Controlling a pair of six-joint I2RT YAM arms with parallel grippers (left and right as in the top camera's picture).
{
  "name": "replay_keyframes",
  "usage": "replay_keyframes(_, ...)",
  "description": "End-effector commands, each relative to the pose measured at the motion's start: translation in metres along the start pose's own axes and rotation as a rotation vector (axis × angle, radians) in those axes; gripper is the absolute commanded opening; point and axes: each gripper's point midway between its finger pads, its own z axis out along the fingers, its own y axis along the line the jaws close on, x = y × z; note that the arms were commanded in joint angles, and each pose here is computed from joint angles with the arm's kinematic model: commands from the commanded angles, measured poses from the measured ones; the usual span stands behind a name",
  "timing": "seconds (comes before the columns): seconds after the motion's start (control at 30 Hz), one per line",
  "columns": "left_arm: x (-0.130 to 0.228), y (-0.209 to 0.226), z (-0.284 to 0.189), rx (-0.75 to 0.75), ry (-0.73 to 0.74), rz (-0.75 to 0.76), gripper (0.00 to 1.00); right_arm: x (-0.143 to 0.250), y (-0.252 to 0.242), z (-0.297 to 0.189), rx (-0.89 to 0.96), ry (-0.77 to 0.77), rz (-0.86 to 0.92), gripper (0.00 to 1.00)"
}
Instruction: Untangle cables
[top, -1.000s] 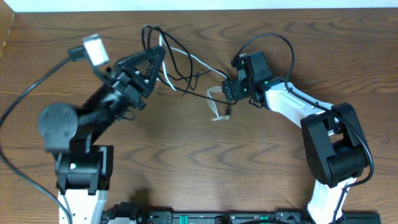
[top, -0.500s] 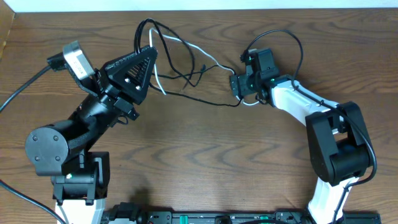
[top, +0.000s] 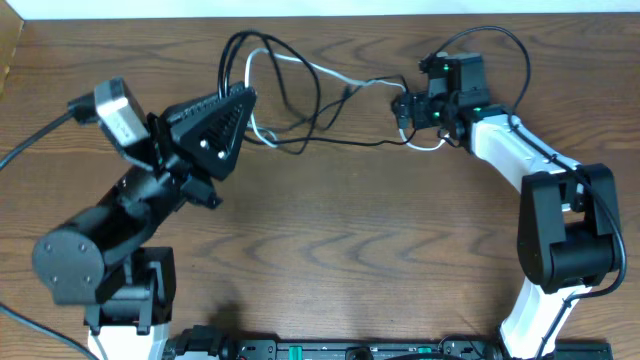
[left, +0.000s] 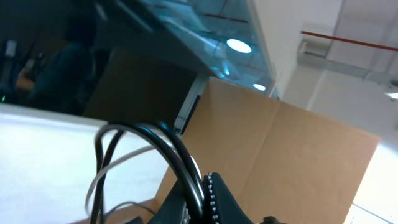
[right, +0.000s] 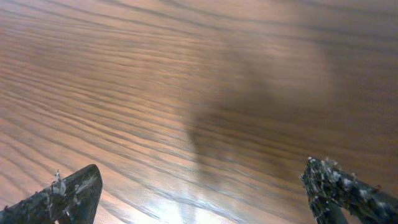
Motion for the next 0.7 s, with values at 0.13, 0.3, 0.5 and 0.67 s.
replay_keyframes(0.13,-0.018,-0.050,-0.013,0.089,-0.056,0.114,0.07,-0.008,-0.053,-0.017,0.159,-0.012,0.007,0.99)
replay_keyframes(0.3,-0.009,-0.032,-0.011,0.032,-0.017,0.065,0.08,-0.003,-0.036,-0.016,0.028,0.012,0.023,0.99)
replay_keyframes(0.5,0.003,-0.005,-0.005,-0.028,0.027,0.012,0.08,0.007,0.004,-0.019,-0.188,0.056,0.032,0.99)
replay_keyframes(0.67,0.017,0.022,-0.002,-0.091,0.074,-0.066,0.08,0.015,0.040,-0.029,-0.405,0.076,-0.043,0.99)
